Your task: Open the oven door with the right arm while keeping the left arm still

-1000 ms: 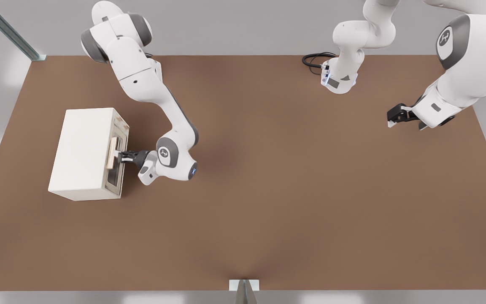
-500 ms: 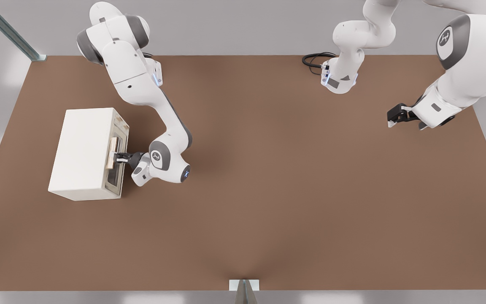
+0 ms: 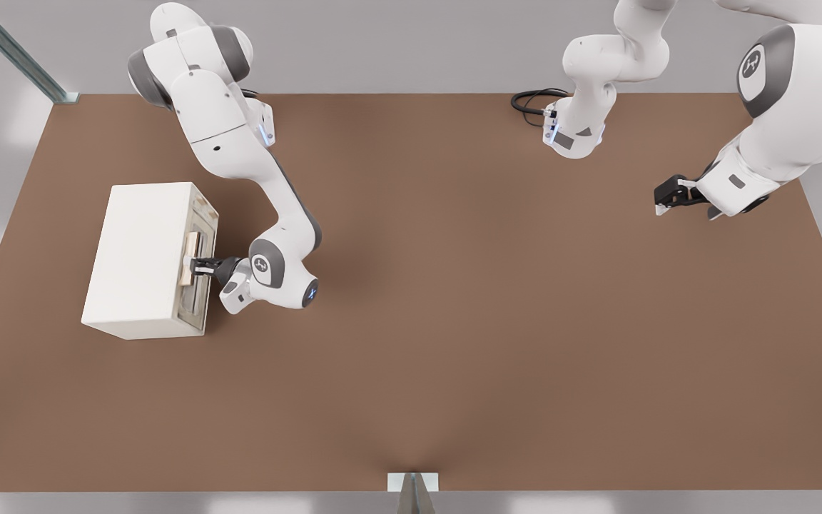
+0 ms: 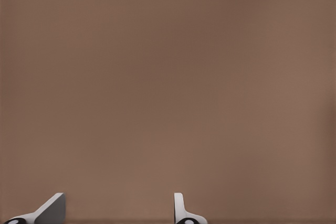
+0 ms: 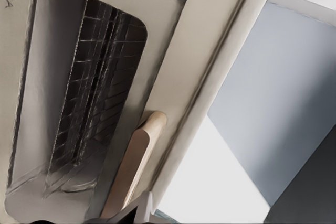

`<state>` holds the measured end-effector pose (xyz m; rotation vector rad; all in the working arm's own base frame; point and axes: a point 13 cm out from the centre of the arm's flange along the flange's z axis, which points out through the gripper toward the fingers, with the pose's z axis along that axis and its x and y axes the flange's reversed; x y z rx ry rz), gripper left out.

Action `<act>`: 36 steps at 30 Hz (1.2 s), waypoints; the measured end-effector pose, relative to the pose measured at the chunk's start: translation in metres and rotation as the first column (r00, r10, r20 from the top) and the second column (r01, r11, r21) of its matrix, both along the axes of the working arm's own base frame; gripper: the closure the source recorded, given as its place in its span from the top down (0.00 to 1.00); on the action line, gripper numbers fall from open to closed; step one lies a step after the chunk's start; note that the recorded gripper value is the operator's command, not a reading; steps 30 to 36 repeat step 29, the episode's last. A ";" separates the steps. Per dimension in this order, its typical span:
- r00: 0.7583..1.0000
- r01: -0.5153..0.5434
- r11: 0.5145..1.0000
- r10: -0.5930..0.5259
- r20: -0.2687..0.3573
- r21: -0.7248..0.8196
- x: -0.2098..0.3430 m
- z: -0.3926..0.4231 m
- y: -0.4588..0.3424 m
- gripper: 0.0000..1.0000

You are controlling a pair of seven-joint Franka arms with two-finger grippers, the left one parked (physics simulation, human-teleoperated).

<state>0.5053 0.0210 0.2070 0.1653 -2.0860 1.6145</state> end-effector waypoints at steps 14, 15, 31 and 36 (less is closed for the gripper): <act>0.842 0.259 0.636 -0.518 0.152 0.727 0.090 0.161 0.023 1.00; 0.824 0.253 0.571 -0.550 0.135 0.781 0.088 0.183 0.012 1.00; 0.896 0.078 0.329 -0.437 0.079 0.941 0.054 0.249 0.032 1.00; 0.896 0.078 0.329 -0.437 0.079 0.941 0.054 0.249 0.032 1.00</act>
